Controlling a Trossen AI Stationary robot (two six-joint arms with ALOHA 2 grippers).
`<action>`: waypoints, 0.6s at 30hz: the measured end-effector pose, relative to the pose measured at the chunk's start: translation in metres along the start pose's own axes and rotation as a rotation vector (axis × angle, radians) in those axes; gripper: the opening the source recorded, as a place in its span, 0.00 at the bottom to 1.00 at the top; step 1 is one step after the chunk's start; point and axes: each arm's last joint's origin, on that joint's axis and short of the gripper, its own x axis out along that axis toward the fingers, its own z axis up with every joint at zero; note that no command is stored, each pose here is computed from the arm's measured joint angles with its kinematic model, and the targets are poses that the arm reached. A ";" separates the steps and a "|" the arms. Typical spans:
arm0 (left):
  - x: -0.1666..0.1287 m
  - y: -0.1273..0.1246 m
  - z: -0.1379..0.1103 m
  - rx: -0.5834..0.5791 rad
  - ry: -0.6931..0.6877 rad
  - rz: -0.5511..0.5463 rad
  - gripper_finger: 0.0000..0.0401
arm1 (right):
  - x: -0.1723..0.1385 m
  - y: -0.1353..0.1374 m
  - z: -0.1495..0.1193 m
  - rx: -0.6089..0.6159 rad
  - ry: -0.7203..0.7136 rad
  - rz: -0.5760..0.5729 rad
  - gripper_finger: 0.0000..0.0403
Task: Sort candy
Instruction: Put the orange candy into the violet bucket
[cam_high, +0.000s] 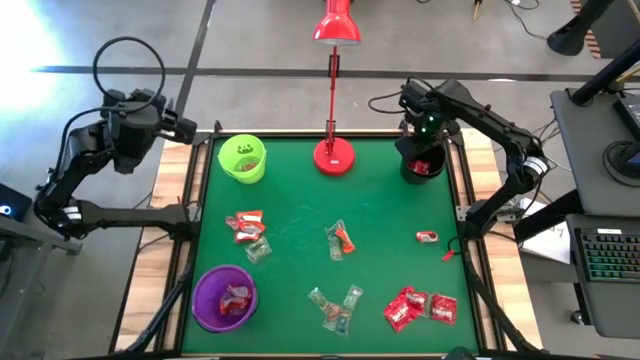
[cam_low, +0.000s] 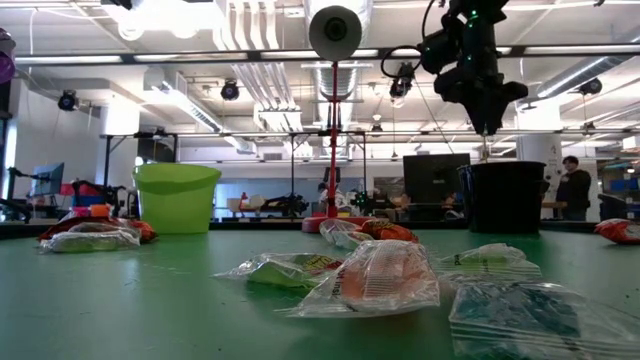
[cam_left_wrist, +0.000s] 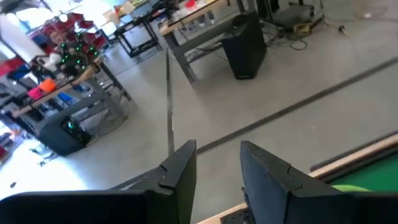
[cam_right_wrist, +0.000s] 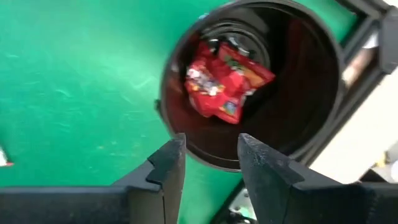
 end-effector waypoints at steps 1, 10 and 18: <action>0.001 -0.001 0.001 0.010 0.000 -0.001 0.27 | 0.000 0.001 0.001 -0.001 -0.005 0.014 0.35; 0.005 -0.010 0.006 0.008 0.002 -0.029 0.30 | -0.004 0.003 0.007 -0.016 -0.080 0.038 0.34; 0.010 -0.033 0.009 0.034 0.045 -0.417 0.33 | -0.005 0.003 0.009 -0.033 -0.101 0.042 0.34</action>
